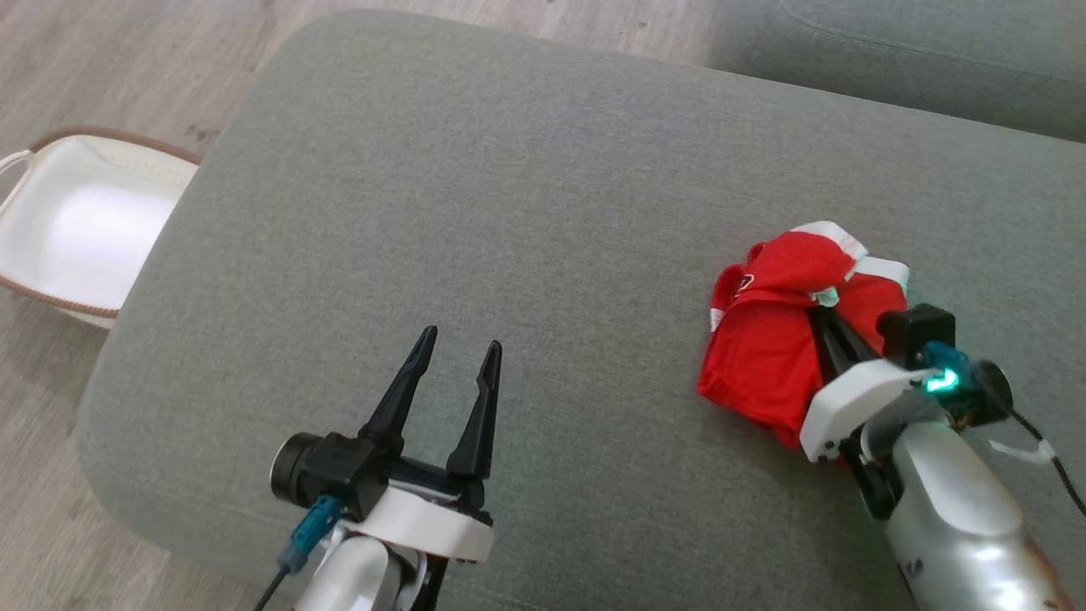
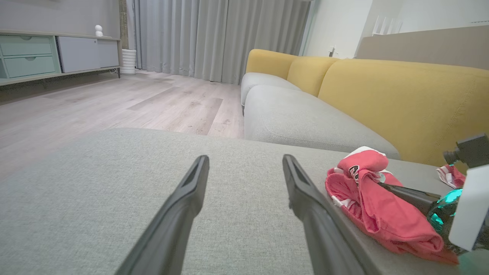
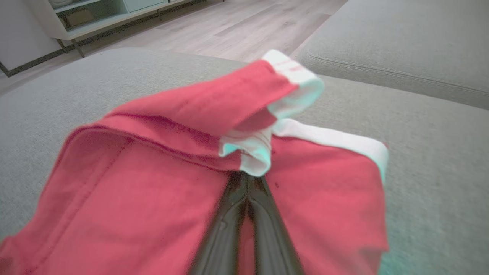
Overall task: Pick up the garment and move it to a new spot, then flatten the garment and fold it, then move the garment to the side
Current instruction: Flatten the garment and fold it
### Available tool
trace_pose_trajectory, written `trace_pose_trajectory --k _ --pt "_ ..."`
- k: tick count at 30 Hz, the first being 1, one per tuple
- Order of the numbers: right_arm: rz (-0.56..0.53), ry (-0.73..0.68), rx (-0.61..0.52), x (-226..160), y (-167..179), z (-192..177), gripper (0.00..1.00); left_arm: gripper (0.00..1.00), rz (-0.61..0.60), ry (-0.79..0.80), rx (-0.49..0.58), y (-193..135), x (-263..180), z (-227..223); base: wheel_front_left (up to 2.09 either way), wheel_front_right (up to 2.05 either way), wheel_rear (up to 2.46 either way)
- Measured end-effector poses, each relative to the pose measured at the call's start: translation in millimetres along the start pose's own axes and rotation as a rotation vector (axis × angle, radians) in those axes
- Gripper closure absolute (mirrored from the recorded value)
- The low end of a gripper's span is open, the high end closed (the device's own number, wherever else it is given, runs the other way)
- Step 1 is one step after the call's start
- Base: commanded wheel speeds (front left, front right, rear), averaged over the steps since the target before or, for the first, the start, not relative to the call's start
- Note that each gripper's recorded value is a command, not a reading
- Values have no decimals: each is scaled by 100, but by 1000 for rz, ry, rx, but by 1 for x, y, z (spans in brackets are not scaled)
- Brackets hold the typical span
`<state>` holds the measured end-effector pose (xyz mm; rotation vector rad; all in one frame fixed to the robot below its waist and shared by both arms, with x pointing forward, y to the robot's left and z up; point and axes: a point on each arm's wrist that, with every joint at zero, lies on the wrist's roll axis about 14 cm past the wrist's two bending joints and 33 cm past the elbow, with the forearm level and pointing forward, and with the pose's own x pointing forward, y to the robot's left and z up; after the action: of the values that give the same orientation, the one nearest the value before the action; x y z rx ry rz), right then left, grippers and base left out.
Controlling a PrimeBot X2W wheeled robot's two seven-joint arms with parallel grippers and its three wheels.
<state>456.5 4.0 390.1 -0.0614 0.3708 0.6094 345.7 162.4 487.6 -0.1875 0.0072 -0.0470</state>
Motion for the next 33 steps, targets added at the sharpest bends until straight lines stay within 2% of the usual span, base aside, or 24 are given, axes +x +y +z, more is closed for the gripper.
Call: trace_pose_trajectory --k 13,24,28,33 --pt "111 -91 -78 38 35 49 100 0 18 16 -11 3 -6 -4 0 0 0" --pt "137 57 -110 37 44 12 100 0 35 22 -11 7 -11 -6 0 0 0" --pt "137 26 -90 33 48 19 100 0 24 20 -12 5 -10 -6 0 0 0" --pt "110 -86 -35 24 42 52 100 0 -11 -1 -11 -5 -6 0 0 0 0"
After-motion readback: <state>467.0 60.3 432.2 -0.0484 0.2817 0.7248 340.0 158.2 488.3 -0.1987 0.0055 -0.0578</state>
